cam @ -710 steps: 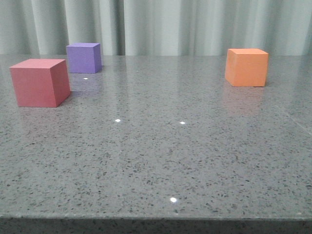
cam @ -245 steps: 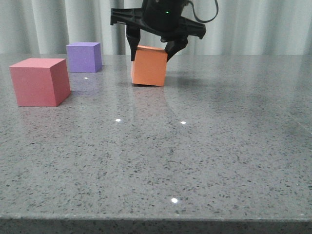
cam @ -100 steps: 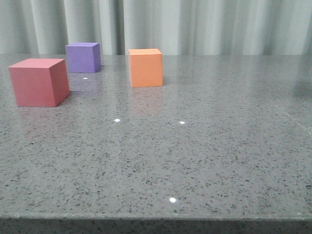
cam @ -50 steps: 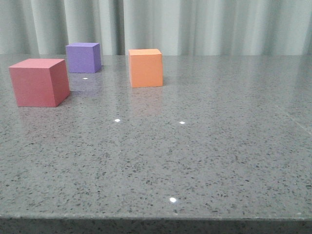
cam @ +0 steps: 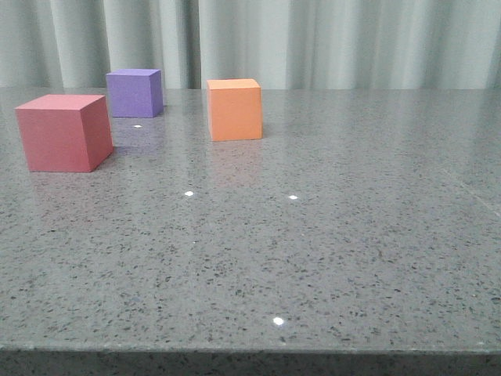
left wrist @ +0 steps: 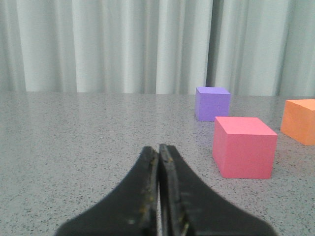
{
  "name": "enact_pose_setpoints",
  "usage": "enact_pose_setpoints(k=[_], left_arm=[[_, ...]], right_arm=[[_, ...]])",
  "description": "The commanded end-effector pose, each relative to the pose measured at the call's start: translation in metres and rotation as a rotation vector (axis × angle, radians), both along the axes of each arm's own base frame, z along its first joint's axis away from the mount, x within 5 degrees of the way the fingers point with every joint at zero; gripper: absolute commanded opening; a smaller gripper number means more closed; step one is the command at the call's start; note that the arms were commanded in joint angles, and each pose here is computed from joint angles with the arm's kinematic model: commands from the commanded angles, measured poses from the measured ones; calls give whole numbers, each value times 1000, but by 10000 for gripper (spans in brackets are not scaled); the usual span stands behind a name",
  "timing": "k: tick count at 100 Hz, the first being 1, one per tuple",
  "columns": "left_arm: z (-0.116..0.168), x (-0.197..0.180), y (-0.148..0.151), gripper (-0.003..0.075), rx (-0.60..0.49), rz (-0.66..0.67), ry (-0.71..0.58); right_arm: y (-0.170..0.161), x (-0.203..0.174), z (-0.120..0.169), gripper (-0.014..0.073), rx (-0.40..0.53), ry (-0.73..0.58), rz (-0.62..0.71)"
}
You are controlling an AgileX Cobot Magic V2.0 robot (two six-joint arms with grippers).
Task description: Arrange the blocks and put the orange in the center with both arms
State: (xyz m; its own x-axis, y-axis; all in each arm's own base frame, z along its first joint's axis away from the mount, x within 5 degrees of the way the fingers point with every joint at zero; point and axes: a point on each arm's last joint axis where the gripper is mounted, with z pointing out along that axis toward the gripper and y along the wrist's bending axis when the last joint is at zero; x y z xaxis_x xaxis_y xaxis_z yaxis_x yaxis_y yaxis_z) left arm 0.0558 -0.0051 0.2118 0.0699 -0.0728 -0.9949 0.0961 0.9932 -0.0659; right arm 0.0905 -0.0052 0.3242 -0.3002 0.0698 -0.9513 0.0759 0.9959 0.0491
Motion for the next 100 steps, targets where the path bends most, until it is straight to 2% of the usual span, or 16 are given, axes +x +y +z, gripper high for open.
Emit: enact_pose_setpoints(k=[1,10,18,76,88,100], left_arm=[[-5,-2,0,-20,-12,-2,-74],[-5,-2,0,-20,-12,-2,-74],[-5,-2,0,-20,-12,-2,-74],[0,-3,0,-20,-23,-4,-107],[14,-5,1,-20,-98,-8,-126],[46,-8,1,-20,-150,-18,-110]], right_arm=[[0,1,16,181,-25,-108,8],[0,1,16,24,-25,-108,8],[0,1,16,-71,-25,-108,8],[0,1,16,-68,-25,-108,8],[0,1,16,-68,-25,-108,8],[0,1,16,-68,-25,-108,8]])
